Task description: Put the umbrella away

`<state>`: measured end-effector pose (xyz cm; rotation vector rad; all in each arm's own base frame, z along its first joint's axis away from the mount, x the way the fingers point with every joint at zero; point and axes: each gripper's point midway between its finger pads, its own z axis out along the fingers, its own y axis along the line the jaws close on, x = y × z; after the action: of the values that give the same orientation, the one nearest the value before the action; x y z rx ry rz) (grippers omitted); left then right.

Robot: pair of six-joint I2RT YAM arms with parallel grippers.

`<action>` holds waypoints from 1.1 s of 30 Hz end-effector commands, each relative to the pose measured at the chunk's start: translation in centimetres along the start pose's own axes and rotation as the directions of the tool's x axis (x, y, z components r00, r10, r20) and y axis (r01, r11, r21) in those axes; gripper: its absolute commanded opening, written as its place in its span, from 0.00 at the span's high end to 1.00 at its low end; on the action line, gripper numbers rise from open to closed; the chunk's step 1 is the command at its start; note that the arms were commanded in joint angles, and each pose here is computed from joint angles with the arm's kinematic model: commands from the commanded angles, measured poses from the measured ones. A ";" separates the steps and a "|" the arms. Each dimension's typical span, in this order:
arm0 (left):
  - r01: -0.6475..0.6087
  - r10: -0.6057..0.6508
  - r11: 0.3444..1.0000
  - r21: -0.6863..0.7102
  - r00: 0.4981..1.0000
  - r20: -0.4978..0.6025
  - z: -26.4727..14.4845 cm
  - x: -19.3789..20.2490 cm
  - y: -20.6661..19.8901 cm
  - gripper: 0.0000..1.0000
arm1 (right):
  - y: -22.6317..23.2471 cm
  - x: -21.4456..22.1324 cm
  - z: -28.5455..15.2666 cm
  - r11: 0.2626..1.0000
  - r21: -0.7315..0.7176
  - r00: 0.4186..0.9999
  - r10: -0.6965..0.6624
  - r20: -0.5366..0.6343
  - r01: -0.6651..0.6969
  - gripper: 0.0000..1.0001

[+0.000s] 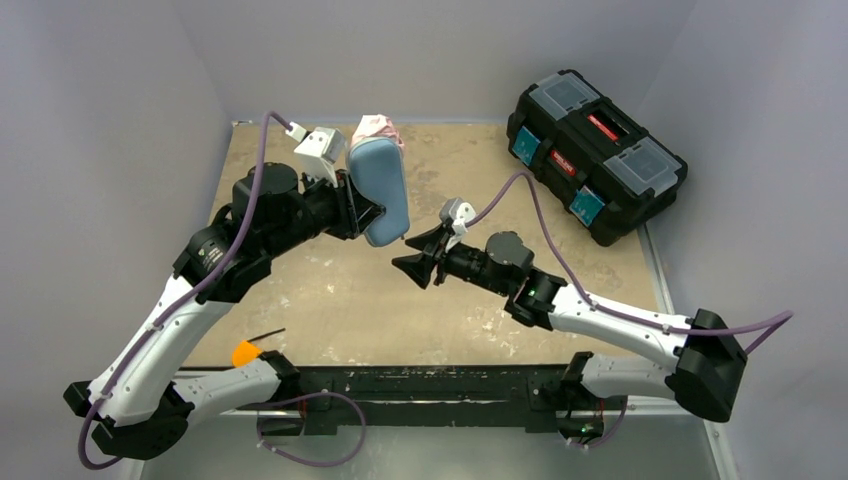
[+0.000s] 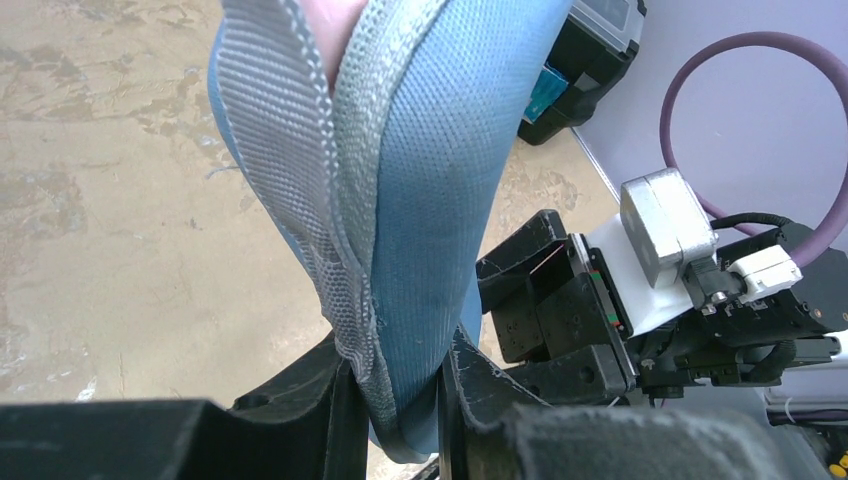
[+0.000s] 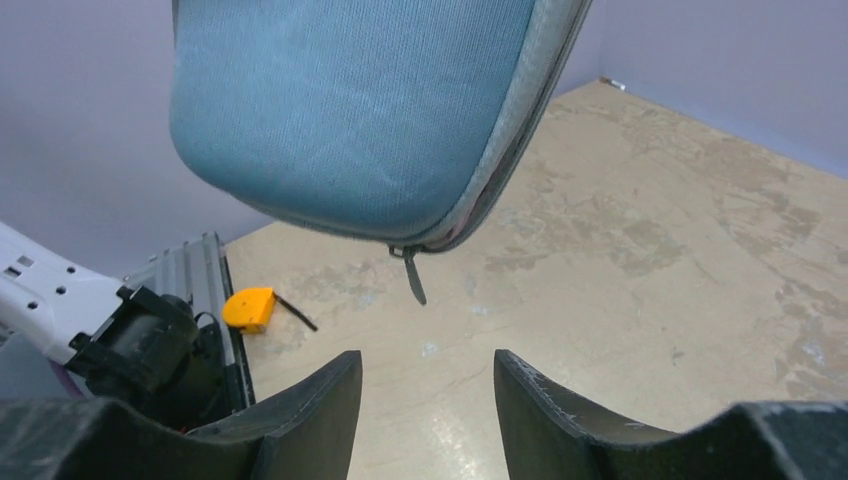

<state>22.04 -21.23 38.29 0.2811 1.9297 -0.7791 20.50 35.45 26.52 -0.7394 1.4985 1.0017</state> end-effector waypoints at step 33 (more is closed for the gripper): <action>-0.035 0.028 0.997 0.070 0.995 0.093 -1.0 -2.5 -2.2 1.00 | -0.7 -6.3 1.4 0.995 0.097 0.993 -0.033 0.112 0.022 1.00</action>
<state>21.99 -21.54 38.43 0.2871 1.9192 -0.7749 21.71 36.25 30.38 -0.6908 1.4214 0.9715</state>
